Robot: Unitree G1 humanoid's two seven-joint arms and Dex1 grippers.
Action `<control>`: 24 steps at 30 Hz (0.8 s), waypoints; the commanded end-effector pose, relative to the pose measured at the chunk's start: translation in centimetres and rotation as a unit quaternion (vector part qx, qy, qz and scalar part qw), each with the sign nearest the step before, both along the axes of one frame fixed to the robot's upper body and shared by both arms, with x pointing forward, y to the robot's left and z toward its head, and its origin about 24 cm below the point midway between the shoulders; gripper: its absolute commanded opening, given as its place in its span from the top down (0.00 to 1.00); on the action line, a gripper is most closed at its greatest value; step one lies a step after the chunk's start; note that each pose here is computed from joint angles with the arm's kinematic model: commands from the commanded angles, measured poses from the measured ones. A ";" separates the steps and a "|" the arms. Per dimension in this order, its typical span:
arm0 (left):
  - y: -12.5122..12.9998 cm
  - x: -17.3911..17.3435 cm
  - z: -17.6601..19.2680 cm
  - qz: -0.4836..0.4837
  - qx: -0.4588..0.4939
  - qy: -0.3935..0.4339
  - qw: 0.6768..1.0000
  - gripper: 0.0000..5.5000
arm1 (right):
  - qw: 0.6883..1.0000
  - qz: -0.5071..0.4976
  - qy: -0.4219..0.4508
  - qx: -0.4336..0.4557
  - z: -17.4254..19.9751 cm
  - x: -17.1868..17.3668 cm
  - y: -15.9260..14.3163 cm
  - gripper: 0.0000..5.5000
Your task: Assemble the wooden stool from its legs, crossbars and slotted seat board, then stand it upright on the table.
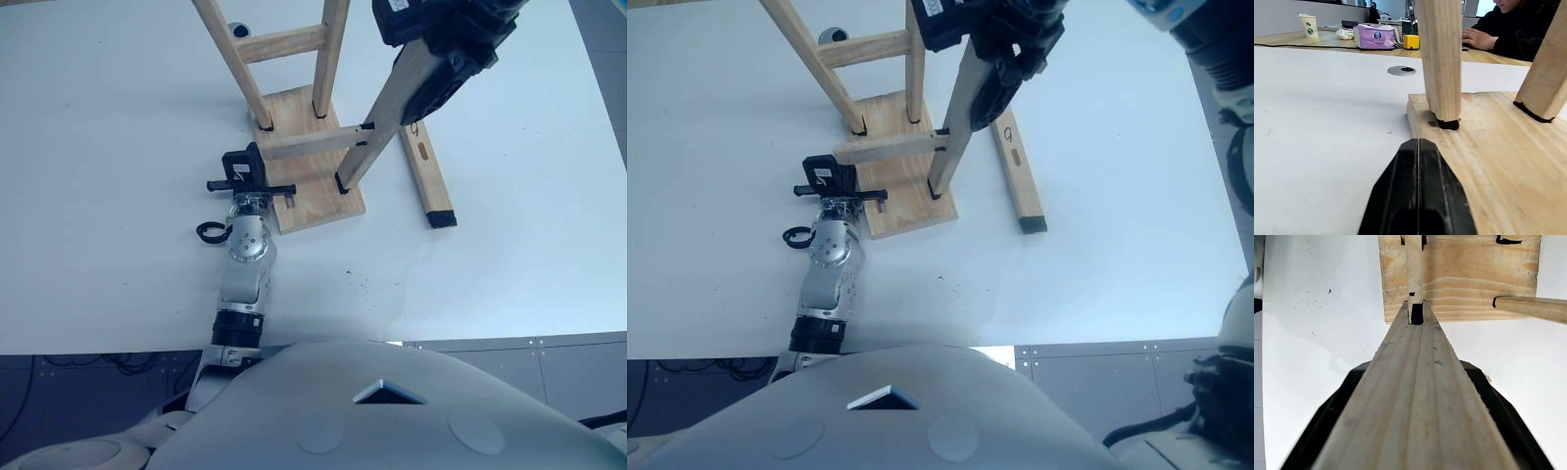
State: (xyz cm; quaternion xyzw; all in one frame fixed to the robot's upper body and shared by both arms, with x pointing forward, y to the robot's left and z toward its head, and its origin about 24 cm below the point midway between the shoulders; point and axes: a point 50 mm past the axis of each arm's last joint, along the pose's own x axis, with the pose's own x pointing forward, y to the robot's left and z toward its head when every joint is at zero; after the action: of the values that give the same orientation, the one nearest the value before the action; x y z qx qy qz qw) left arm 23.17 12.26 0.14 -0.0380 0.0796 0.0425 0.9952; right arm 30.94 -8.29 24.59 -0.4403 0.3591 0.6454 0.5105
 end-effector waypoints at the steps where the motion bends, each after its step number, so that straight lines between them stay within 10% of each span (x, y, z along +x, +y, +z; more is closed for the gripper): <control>1: -0.8 -0.1 -0.4 -0.007 -0.020 0.014 1.000 1.00 | 0.993 0.039 0.101 0.048 -1.6 -1.8 2.1 0.63; 7: 0.2 -0.4 -0.9 -0.002 -0.018 0.024 1.000 1.00 | 0.994 0.035 0.065 0.081 0.6 -1.8 1.2 0.40; 15: 1.6 -1.1 -1.3 -0.003 -0.010 0.036 0.999 1.00 | 0.984 -0.008 0.037 0.172 5.5 -0.9 -1.1 0.39; 20: 4.2 -2.2 -1.2 0.002 0.000 0.045 0.999 1.00 | 0.908 -0.116 0.113 0.387 10.2 0.5 -5.0 0.39; 24: 7.3 -3.1 -0.5 0.013 0.012 0.051 0.999 1.00 | 0.828 -0.340 0.068 0.440 4.9 3.9 -10.6 0.49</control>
State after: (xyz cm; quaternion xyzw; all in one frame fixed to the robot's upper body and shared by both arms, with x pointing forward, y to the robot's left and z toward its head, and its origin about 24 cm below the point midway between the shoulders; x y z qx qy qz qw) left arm 20.68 18.15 -0.44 -0.0327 0.1152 0.0517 0.9915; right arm 33.45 -16.10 33.67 -0.0159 0.1585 0.6442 0.7481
